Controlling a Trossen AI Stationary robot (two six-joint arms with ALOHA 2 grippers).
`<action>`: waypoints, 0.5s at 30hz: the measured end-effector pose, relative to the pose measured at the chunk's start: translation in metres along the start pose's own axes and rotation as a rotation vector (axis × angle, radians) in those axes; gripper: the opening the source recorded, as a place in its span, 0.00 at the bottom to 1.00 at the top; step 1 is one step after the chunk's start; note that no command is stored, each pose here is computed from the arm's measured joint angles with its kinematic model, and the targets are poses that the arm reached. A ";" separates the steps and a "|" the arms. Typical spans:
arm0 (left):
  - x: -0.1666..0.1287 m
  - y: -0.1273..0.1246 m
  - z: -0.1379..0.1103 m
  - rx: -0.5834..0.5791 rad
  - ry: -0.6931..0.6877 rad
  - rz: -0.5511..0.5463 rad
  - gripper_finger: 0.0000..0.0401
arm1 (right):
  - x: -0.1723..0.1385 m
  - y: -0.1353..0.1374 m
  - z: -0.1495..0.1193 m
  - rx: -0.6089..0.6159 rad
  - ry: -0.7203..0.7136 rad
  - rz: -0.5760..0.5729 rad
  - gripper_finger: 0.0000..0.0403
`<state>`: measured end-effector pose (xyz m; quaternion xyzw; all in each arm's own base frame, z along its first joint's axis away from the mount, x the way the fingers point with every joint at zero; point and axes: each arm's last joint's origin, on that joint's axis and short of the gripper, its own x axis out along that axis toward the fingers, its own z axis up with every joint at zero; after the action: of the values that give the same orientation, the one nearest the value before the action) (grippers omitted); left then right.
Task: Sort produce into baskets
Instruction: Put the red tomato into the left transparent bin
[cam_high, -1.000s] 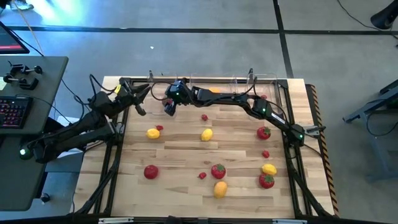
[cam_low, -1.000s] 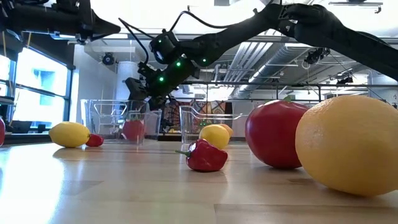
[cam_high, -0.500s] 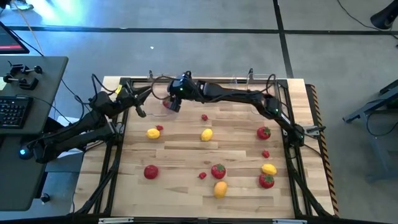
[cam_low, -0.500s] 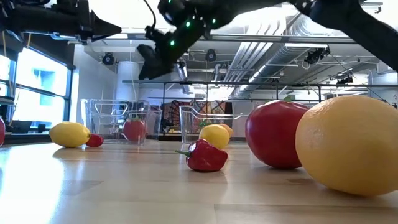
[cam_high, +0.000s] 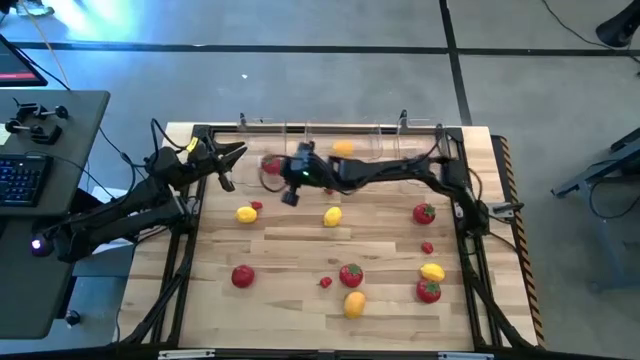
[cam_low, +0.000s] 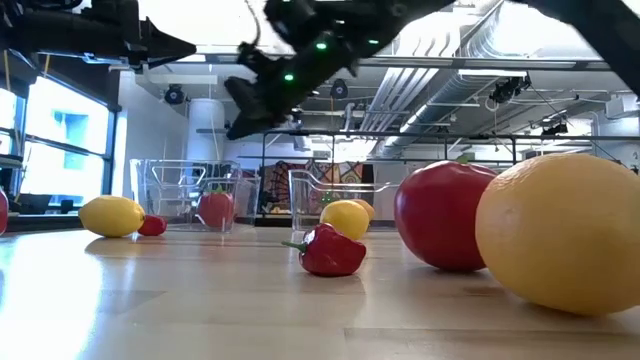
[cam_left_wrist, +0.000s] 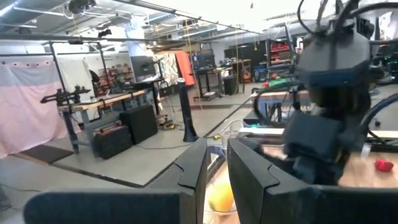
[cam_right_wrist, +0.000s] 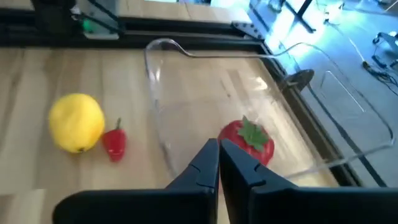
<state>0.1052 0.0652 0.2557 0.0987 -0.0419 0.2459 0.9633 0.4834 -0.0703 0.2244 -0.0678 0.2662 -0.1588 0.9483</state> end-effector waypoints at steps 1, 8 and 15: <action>0.000 0.000 0.000 0.000 0.000 0.000 0.12 | -0.008 0.002 -0.007 0.011 0.001 0.003 0.01; 0.000 0.000 0.000 0.000 -0.002 0.002 0.12 | -0.083 0.007 -0.061 0.075 0.073 -0.053 0.00; 0.001 0.000 0.000 -0.010 -0.003 0.002 0.12 | -0.150 0.001 -0.107 0.202 0.092 -0.068 0.00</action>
<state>0.1060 0.0658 0.2560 0.0942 -0.0447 0.2465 0.9635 0.3064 -0.0230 0.2062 0.0265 0.2896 -0.2201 0.9311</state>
